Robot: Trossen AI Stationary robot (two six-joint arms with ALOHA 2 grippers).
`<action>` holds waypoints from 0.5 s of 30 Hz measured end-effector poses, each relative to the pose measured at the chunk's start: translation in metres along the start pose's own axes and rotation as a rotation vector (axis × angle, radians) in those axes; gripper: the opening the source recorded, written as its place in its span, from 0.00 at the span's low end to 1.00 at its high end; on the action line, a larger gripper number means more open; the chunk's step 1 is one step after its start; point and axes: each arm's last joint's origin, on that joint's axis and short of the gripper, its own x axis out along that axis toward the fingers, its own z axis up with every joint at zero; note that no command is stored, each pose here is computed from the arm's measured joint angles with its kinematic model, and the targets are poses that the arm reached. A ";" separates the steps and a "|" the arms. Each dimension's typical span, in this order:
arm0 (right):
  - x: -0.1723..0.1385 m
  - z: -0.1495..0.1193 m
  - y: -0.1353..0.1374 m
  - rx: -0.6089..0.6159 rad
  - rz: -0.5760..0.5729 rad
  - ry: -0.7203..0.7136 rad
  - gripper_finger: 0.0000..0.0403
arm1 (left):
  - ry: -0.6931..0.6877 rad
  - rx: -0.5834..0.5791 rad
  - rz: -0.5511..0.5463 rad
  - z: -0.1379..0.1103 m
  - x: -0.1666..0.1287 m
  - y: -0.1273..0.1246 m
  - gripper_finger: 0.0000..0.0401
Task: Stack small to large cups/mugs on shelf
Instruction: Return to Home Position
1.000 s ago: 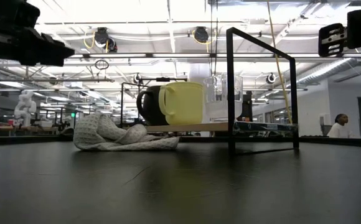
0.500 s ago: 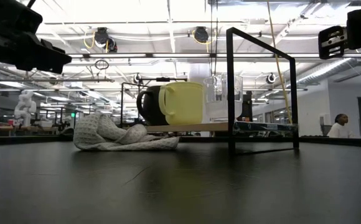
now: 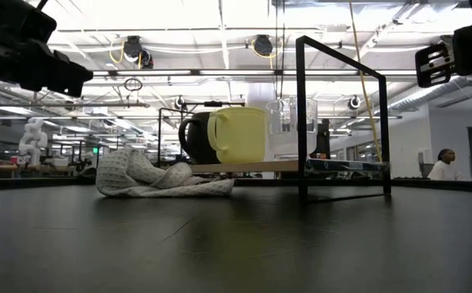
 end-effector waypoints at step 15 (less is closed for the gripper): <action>0.001 0.002 0.000 0.066 0.004 -0.055 0.00 | -0.019 0.003 0.036 0.002 0.000 0.001 0.01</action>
